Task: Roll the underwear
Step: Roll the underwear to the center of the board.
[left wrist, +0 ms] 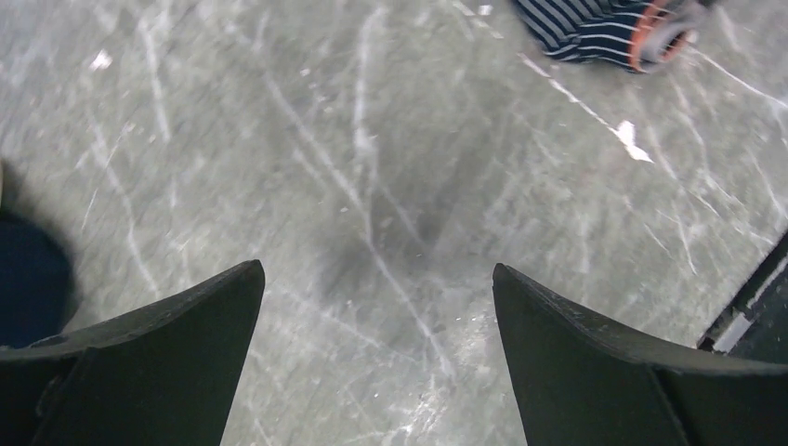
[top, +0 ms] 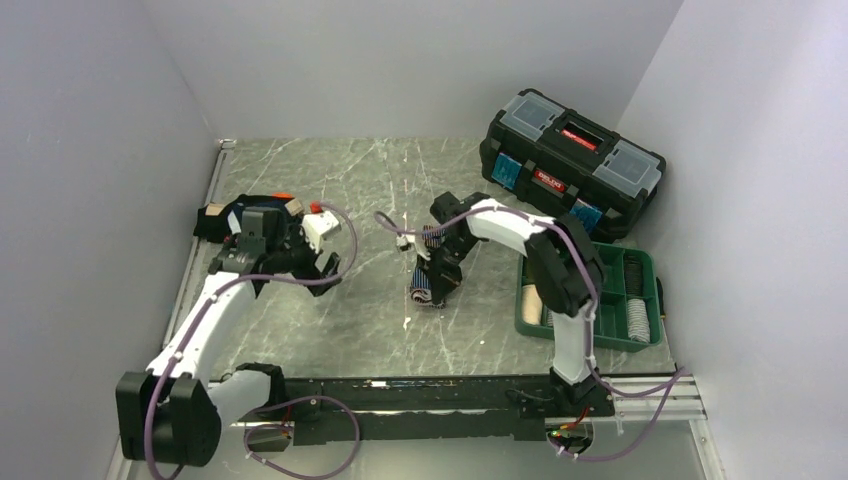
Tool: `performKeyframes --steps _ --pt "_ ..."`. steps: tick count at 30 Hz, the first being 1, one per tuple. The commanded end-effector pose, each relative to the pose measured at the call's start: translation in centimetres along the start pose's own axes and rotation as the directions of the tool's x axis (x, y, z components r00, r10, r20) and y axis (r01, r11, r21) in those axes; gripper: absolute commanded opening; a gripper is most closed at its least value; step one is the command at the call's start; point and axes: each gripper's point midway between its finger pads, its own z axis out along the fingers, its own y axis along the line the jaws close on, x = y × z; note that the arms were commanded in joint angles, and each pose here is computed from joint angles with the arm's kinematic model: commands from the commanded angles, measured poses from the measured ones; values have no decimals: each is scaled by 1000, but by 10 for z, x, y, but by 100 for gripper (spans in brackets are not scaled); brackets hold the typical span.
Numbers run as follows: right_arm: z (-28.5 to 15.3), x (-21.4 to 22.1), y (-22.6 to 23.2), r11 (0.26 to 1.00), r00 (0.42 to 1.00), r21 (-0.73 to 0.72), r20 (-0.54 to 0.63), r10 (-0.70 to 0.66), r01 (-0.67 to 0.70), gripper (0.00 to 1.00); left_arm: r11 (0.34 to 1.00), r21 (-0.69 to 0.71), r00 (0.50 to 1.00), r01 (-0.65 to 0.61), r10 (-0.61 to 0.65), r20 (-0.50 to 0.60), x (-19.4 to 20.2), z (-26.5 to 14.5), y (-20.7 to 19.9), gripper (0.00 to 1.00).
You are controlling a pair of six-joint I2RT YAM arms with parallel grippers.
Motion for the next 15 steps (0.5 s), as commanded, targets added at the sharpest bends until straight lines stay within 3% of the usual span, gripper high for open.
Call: performKeyframes --steps 1,8,15 --pt "-5 -1 20 952 988 -287 73 136 -110 0 968 104 966 -226 210 148 -20 5 -37 99" --pt "-3 -3 14 866 962 -458 77 263 -201 0 856 208 879 -474 443 179 -33 45 -98 99" --pt "5 2 9 848 952 -470 45 302 -246 0 760 350 836 -547 517 185 -44 91 -146 99"
